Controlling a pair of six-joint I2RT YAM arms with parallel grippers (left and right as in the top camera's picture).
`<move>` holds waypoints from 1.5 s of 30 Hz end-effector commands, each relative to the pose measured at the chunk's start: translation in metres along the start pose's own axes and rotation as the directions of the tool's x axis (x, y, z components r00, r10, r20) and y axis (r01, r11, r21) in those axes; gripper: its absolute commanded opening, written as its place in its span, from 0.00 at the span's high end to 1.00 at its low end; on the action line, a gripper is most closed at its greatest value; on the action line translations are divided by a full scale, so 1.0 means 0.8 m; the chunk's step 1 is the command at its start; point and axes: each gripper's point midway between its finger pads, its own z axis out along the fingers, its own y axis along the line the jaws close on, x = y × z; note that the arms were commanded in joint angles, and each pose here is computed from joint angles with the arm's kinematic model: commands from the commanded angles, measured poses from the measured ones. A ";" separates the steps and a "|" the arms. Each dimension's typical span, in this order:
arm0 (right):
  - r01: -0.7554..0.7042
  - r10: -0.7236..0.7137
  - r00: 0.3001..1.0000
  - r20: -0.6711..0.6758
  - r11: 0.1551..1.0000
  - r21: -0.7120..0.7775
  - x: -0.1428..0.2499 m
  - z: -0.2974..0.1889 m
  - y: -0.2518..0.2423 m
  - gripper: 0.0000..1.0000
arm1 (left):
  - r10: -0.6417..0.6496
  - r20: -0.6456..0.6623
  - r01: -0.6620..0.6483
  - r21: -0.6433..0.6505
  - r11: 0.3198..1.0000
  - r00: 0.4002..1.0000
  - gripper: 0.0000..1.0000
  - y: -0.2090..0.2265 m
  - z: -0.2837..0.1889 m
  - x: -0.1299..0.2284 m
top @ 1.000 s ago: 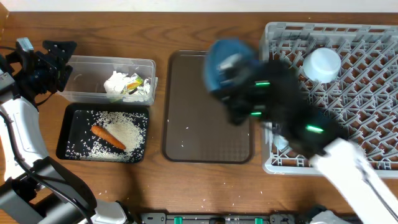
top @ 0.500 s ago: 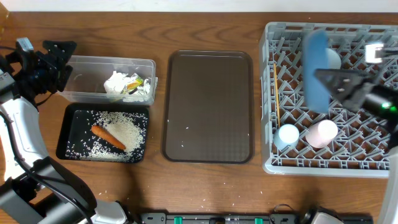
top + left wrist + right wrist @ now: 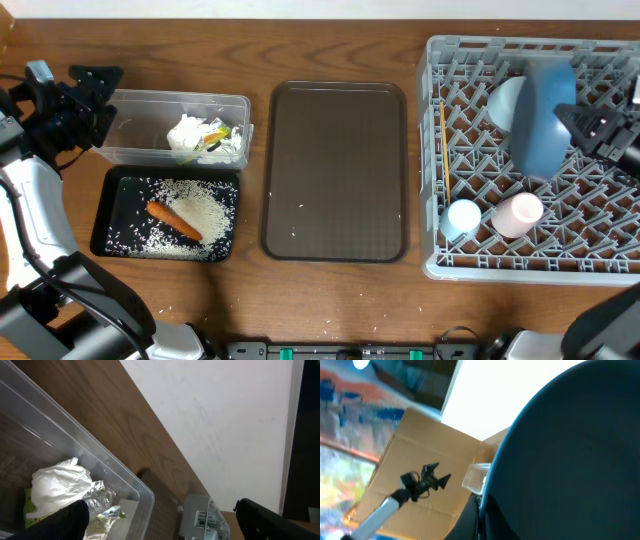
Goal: Sort waste into correct bins and load items into the dishwasher rack
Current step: 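Lift the teal plate and carry it right into the grey rack, then release the teal plate in the rack and raise the right gripper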
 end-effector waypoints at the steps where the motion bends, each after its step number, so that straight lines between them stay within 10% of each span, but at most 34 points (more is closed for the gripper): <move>1: -0.012 0.013 0.999 0.029 0.999 -0.039 -0.006 -0.015 -0.011 0.99 | 0.015 0.008 -0.015 0.019 1.000 1.000 0.04 -0.012 -0.006 -0.003; 20: -0.193 0.153 0.956 0.251 0.971 0.143 -0.033 -0.114 -0.079 0.98 | 0.015 0.008 -0.016 0.019 1.000 1.000 0.04 -0.012 -0.006 -0.003; 25: -0.307 0.207 0.921 0.331 0.908 0.285 -0.024 -0.150 -0.115 0.76 | 0.015 0.008 -0.015 0.019 1.000 1.000 0.04 -0.012 -0.006 -0.003; 32: -0.423 0.267 0.870 0.414 0.834 0.353 -0.017 -0.184 -0.138 0.73 | 0.015 0.008 -0.015 0.019 1.000 1.000 0.04 -0.012 -0.006 -0.003; 38: -0.514 0.319 0.808 0.496 0.793 0.327 -0.019 -0.211 -0.144 0.43 | 0.015 0.008 -0.015 0.019 1.000 1.000 0.04 -0.012 -0.006 -0.003; 45: -0.564 0.349 0.758 0.551 0.776 0.284 -0.029 -0.226 -0.144 0.38 | 0.015 0.008 -0.015 0.019 1.000 1.000 0.04 -0.012 -0.006 -0.003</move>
